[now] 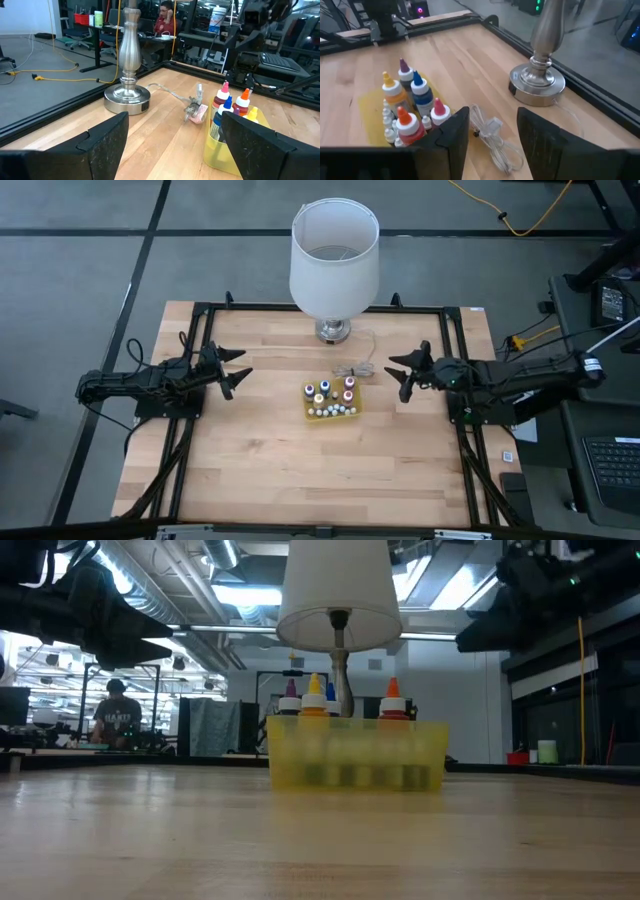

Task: Pick & Place food coloring
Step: Return to Home Position

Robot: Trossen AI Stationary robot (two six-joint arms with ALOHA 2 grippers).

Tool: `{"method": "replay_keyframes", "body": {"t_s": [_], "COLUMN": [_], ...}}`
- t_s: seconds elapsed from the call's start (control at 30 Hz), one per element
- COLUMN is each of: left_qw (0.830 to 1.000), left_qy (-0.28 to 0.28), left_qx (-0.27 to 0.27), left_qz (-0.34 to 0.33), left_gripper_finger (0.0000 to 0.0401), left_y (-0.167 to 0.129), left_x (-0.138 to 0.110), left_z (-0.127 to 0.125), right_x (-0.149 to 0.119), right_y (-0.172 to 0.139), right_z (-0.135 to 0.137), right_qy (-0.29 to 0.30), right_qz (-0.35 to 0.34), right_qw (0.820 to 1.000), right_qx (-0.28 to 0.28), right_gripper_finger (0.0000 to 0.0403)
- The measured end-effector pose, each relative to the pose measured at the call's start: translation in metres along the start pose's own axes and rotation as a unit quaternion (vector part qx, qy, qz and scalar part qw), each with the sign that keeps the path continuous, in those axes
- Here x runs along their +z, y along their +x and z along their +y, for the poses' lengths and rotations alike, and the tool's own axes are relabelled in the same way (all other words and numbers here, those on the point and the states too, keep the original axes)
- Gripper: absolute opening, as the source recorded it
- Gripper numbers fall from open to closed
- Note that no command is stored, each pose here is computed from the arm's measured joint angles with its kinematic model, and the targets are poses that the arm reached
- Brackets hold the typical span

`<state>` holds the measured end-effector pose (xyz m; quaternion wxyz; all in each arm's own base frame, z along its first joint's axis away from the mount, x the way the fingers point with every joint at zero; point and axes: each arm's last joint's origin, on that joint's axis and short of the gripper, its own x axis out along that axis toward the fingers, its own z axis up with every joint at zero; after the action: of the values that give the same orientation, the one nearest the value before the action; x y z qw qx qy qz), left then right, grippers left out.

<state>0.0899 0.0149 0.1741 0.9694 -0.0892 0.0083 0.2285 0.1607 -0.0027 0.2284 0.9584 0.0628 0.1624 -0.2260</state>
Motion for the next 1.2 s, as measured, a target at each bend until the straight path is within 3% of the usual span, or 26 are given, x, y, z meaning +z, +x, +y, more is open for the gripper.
{"method": "replay_keyframes", "body": {"t_s": [0.4, 0.77, 1.03, 1.2], "left_qw": [1.000, 1.000, 1.000, 1.000], "left_qy": [0.000, 0.000, 0.000, 0.000], "left_qx": [0.000, 0.000, 0.000, 0.000], "left_qz": [0.000, 0.000, 0.000, 0.000], "left_gripper_finger": [0.0313, 0.0312, 0.0312, 0.0311], "left_y": [0.000, 0.000, 0.000, 0.000], "left_x": [0.000, 0.000, 0.000, 0.000], "left_z": [0.000, 0.000, 0.000, 0.000], "right_x": [-0.040, -0.052, -0.066, -0.073], "right_y": [-0.006, -0.016, -0.019, -0.019], "right_z": [-0.013, -0.022, -0.027, -0.029], "right_qy": [-0.008, -0.059, -0.053, -0.065], "right_qz": [-0.100, -0.146, -0.159, -0.158], "right_qw": [0.995, 0.987, 0.986, 0.985], "right_qx": [0.018, 0.011, 0.008, 0.005], "right_gripper_finger": [0.0156, 0.0010, 0.0026, 0.0015]}}
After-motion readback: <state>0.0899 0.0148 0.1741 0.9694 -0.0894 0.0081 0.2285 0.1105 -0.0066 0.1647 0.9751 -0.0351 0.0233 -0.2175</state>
